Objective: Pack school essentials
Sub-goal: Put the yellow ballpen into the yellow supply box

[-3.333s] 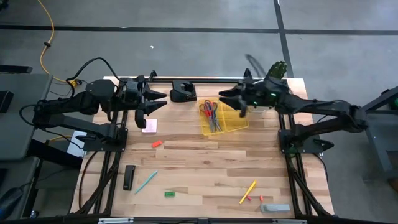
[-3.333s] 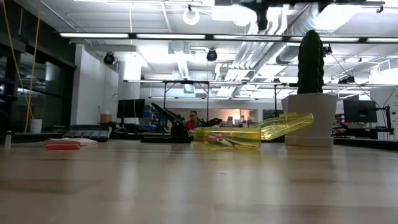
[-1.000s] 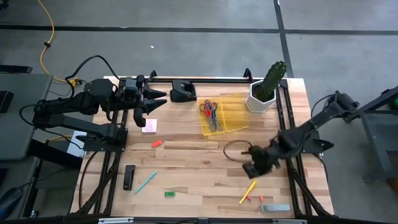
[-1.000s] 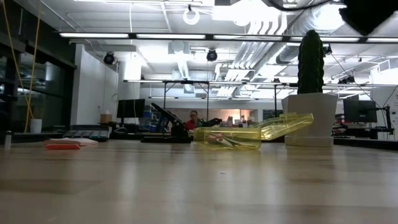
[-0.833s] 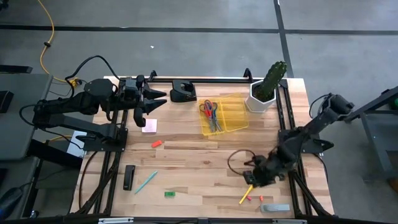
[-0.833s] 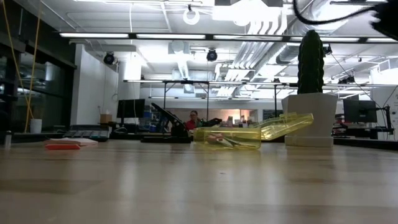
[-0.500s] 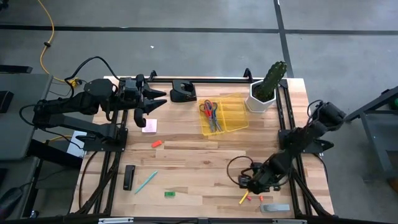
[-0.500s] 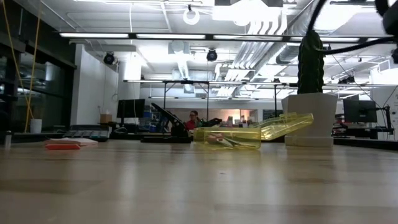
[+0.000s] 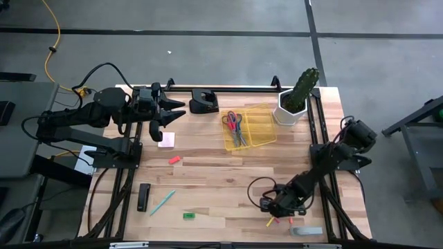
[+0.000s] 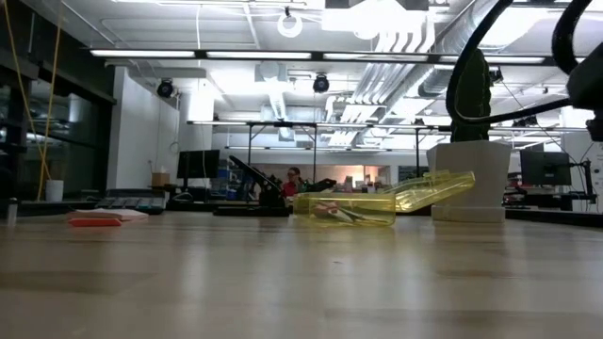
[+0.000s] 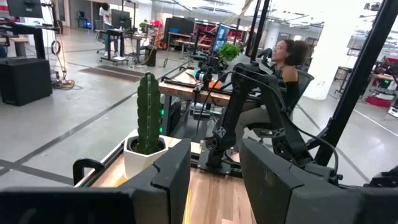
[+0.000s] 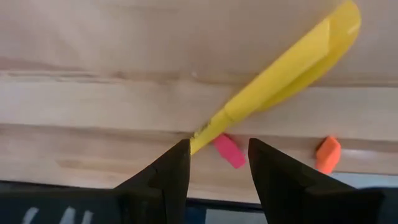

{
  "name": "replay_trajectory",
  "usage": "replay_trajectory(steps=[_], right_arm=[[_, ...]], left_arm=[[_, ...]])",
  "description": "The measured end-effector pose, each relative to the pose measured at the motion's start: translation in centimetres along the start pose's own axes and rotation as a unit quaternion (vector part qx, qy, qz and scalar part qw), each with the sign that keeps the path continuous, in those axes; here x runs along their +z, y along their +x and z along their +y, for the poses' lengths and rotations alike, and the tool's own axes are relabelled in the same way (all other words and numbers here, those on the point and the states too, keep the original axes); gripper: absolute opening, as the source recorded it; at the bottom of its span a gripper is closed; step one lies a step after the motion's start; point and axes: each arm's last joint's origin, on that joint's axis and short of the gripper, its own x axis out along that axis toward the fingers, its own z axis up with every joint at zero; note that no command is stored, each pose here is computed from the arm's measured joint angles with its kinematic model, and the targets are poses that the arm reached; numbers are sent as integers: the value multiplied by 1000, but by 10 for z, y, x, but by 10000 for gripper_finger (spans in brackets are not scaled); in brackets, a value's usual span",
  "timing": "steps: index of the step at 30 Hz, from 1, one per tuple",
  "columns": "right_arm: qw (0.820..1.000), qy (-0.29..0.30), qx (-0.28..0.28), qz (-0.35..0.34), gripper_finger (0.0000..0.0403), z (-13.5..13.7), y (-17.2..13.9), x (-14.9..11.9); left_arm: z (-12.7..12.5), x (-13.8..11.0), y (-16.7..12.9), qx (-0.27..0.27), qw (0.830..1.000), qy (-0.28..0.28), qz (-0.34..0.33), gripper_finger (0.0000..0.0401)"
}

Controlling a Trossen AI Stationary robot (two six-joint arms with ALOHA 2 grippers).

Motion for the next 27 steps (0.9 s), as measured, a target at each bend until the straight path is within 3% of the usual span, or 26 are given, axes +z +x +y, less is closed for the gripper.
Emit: replay_trajectory(steps=[18,27], right_arm=[[999,28,-14,-27,151,7,6,16],[998,33,-33,-46,61,11,2,29]], left_arm=[[0,0,0,-1,1000,-4,0,126],[0,0,0,0,1000,-4,0,126]])
